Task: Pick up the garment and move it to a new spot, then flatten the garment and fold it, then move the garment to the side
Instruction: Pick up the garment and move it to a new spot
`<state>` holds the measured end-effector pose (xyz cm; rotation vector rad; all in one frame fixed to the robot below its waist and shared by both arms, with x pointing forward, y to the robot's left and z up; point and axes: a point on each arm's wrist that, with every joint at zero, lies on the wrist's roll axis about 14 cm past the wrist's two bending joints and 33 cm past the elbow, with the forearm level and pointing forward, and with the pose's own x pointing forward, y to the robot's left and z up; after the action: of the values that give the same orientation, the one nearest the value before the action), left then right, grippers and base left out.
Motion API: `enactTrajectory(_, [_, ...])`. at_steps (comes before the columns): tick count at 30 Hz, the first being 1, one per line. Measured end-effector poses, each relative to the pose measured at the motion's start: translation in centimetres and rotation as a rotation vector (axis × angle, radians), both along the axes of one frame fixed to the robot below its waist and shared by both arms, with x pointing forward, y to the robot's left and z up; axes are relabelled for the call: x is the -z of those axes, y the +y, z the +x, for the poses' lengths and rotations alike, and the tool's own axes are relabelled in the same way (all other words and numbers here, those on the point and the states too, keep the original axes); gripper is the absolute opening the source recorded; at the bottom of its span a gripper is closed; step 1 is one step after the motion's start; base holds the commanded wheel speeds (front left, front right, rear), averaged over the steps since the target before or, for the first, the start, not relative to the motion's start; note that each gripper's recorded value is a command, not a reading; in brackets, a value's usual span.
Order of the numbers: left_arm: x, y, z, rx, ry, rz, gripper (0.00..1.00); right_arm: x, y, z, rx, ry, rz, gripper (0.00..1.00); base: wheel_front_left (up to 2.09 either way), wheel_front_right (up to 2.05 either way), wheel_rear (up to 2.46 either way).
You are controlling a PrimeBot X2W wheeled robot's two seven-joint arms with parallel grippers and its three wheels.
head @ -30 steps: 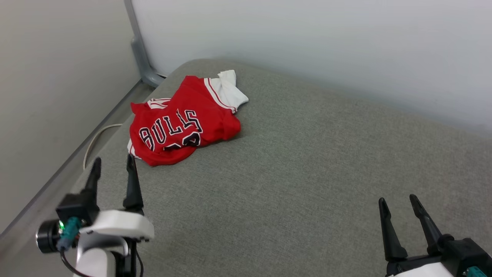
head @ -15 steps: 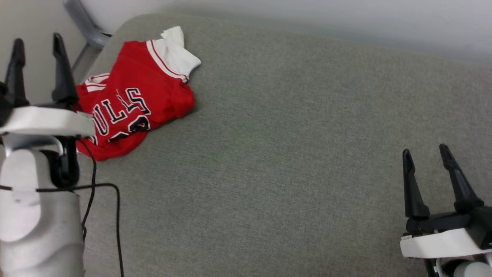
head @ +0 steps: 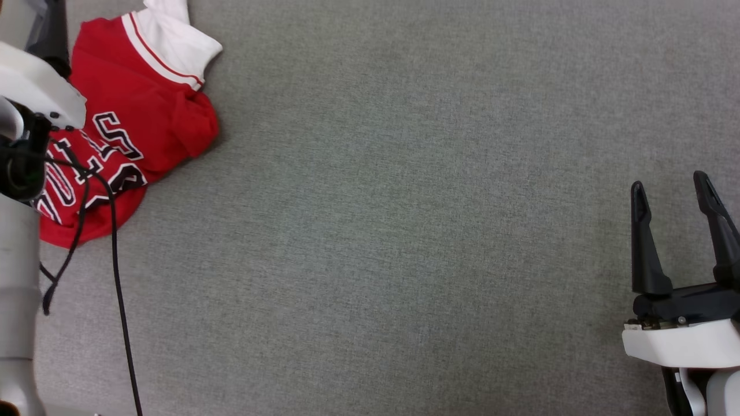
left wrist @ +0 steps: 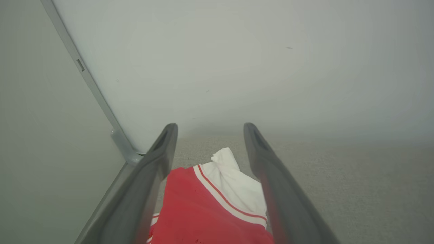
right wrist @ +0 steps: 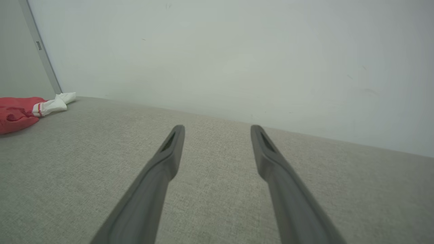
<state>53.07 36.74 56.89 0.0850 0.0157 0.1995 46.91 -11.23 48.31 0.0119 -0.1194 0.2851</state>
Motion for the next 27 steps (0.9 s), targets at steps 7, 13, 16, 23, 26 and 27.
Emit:
enactTrajectory(7, [5.5,-0.8,1.3,0.035,0.351,-0.108,1.0,1.1,-0.5,0.5,0.012,0.019,-0.009,1.0,0.0,0.0,0.0])
enactTrajectory(13, [10.4,-2.3,0.5,0.071,0.673,-0.163,1.0,1.9,-1.0,0.9,0.017,0.031,-0.023,1.0,0.0,0.0,0.0])
enactTrajectory(16, [12.1,-3.1,0.2,0.081,0.779,-0.211,1.0,2.1,-1.2,1.2,0.02,0.033,-0.026,1.0,0.0,0.0,0.0])
enactTrajectory(23, [17.7,-4.0,-2.0,0.069,1.022,-0.27,1.0,3.1,-1.7,1.6,0.031,0.049,-0.032,1.0,0.0,0.0,0.0])
enactTrajectory(26, [19.8,-4.0,-3.3,0.054,1.122,-0.264,1.0,3.6,-2.0,1.7,0.038,0.059,-0.035,1.0,0.0,0.0,0.0])
enactTrajectory(27, [20.1,-3.9,-3.3,0.047,1.135,-0.265,1.0,3.7,-2.1,1.6,0.04,0.063,-0.037,1.0,0.0,0.0,0.0])
